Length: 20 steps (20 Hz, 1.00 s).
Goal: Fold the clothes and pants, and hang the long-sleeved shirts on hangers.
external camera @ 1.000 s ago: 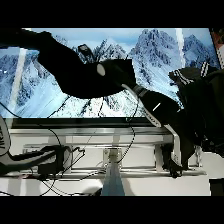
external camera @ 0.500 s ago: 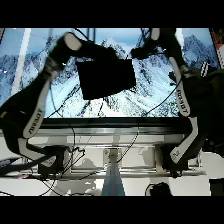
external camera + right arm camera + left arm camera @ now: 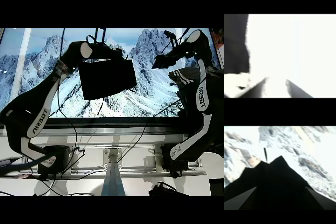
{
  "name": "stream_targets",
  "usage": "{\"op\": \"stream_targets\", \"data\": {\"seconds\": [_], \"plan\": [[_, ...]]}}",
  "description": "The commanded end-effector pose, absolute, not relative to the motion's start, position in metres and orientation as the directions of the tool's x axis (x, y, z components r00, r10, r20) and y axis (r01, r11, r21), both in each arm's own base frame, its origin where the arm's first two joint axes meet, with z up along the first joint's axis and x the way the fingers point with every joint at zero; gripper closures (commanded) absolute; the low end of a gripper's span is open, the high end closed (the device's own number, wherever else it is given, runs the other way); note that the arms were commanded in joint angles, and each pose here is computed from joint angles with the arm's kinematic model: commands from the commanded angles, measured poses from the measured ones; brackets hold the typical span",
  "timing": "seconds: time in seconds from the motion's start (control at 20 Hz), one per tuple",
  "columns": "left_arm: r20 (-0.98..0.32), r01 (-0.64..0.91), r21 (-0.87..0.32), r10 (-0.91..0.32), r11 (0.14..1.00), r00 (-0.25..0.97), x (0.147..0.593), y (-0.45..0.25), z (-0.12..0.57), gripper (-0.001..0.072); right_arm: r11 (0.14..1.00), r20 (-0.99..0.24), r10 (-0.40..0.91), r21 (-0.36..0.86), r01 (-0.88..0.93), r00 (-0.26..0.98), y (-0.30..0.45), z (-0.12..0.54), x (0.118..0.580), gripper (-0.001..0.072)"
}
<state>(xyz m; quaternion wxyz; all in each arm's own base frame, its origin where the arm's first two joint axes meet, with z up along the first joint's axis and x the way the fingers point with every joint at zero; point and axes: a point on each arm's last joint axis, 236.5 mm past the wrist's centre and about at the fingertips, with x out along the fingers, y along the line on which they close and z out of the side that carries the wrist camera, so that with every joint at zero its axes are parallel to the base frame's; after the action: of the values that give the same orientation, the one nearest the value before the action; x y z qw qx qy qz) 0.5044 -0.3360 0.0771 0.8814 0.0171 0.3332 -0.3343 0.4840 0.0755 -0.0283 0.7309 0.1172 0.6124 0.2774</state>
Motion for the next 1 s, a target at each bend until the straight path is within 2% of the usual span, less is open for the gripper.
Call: {"op": "stream_targets", "data": {"seconds": [0.0, 0.25, 0.45, 0.6, 0.8, 0.95], "plan": [[-0.619, 0.568, -0.181, -0.542, 0.803, 0.569, 0.515, -0.303, 0.082, 0.0009, 0.642, -0.618, 0.766, 0.722, -0.257, 0.178, 0.12, -0.004, 0.499, 0.0053], [-0.689, 0.579, -0.206, -0.537, 0.789, 0.486, 0.496, -0.3, 0.065, 0.0009, 0.8, -0.774, 0.586, 0.508, -0.318, 0.239, 0.164, -0.044, 0.518, 0.0041], [-0.679, 0.574, -0.254, -0.566, 0.778, 0.467, 0.491, -0.307, 0.067, 0.0009, 0.77, -0.833, 0.521, 0.368, -0.521, 0.183, 0.205, -0.053, 0.499, 0.0041], [-0.682, 0.575, -0.255, -0.566, 0.777, 0.463, 0.491, -0.307, 0.067, 0.0009, 0.773, -0.894, 0.408, 0.231, -0.591, 0.184, 0.203, -0.067, 0.494, 0.0041], [-0.689, 0.577, -0.258, -0.566, 0.775, 0.452, 0.488, -0.307, 0.065, 0.0009, 0.887, -0.899, 0.304, 0.147, -0.438, 0.314, 0.177, -0.068, 0.525, 0.0043], [-0.69, 0.577, -0.258, -0.566, 0.775, 0.451, 0.488, -0.307, 0.065, 0.0009, 0.931, -0.908, 0.271, 0.164, -0.325, 0.319, 0.156, -0.07, 0.53, 0.0043]]}}
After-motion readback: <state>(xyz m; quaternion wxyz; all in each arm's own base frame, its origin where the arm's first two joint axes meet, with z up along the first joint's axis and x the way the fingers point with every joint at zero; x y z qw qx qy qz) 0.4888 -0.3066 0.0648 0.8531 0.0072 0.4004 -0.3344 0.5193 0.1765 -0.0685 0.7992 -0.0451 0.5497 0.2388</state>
